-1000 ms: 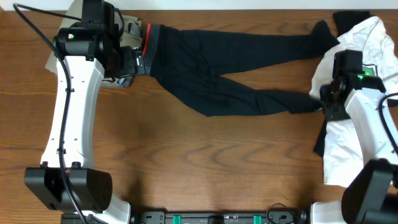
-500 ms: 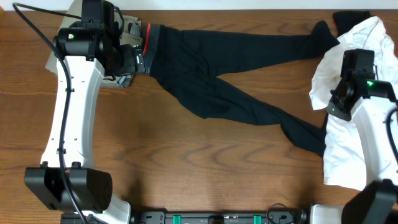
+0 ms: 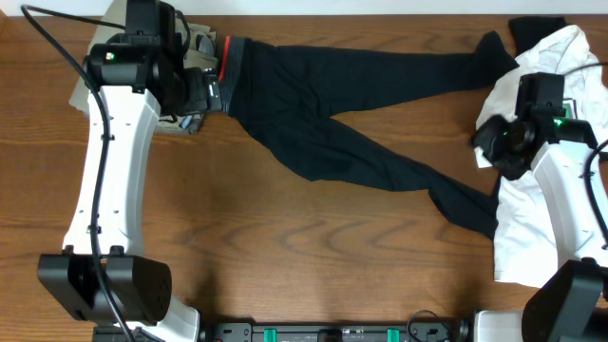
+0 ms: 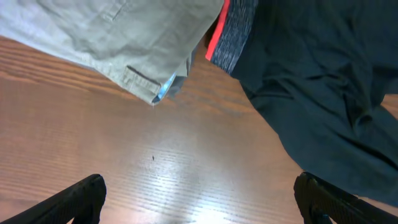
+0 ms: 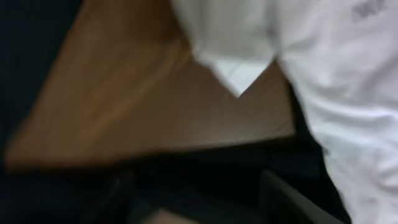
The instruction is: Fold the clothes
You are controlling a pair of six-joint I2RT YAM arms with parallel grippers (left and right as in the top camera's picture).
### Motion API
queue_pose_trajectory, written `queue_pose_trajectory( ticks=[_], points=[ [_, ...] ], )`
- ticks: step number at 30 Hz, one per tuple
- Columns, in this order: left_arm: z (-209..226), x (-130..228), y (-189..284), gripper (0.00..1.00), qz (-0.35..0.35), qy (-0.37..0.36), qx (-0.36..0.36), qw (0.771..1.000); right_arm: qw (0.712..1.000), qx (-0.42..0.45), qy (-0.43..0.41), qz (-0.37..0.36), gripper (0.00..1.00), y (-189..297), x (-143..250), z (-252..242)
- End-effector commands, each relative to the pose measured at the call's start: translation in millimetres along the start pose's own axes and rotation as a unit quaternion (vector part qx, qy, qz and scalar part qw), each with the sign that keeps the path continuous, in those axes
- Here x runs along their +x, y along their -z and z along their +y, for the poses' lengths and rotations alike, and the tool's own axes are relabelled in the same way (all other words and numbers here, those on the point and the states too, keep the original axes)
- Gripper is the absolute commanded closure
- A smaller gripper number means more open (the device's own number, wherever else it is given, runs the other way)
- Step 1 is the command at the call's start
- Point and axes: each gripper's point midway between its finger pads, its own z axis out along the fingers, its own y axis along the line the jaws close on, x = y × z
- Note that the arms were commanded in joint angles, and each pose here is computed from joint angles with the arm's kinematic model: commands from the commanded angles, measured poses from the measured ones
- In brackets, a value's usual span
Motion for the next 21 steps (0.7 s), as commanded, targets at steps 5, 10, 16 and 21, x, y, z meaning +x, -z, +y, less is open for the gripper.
queue_pose_trajectory(
  ticks=[5,10,16,21],
  points=[
    [-16,14,-54,0.02,0.046,-0.024,0.047,0.998,0.989,-0.048,0.135,0.029,0.42,2,16,21],
    [-21,34,-104,0.0,0.073,-0.023,0.061,0.995,0.989,-0.048,0.135,0.027,0.43,2,15,21],
    [-47,56,-147,0.04,0.086,-0.076,0.142,0.983,0.989,-0.05,0.135,0.024,0.45,2,14,22],
    [-55,60,-172,0.05,0.081,-0.107,0.149,0.98,0.989,-0.052,0.135,0.019,0.45,2,11,24]
  ],
)
